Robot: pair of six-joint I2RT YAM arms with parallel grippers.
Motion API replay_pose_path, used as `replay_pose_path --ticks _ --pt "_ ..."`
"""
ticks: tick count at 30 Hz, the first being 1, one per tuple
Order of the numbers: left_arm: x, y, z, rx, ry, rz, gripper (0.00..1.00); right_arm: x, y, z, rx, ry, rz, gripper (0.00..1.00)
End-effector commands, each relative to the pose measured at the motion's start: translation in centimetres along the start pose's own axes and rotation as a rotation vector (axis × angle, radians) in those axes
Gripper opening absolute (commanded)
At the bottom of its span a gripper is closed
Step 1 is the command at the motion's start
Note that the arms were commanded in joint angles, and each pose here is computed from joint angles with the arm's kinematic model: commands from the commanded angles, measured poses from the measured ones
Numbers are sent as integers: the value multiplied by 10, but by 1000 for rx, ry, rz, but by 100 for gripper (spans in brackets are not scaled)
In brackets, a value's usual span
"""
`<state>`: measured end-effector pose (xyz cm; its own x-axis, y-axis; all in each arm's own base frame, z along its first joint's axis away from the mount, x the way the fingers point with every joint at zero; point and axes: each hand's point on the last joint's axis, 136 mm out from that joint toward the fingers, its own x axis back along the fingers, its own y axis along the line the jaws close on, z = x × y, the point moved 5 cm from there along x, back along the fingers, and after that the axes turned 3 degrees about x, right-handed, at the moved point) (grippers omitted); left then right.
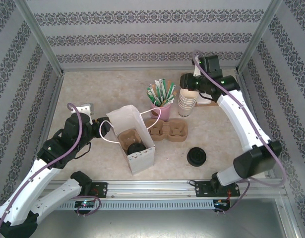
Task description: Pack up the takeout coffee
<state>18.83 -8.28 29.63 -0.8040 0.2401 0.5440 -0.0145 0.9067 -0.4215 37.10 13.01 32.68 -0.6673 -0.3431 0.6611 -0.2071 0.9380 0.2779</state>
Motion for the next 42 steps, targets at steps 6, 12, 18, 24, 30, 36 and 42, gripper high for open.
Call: replay_pose_path --ticks 6,12,18,24,30,36,42 --pt "6 -2 -5 -26 -4 7 54 -37 31 -30 253 9 -207 37" --pt "7 -4 -6 -37 1 10 53 -63 44 -37 367 56 -300 32" --pt "5 -4 -5 -42 11 8 51 -73 46 -34 438 93 -328 31" --pt "3 -6 -4 -39 22 11 50 -84 53 -26 436 123 -367 29" --pt "2 -7 -5 -39 26 9 50 -99 51 -23 445 170 -322 27" --pt "2 -6 -5 -36 25 6 50 -100 44 -26 453 156 -264 28" --pt "3 -7 -7 -34 20 9 50 -99 41 -30 448 128 -247 29"
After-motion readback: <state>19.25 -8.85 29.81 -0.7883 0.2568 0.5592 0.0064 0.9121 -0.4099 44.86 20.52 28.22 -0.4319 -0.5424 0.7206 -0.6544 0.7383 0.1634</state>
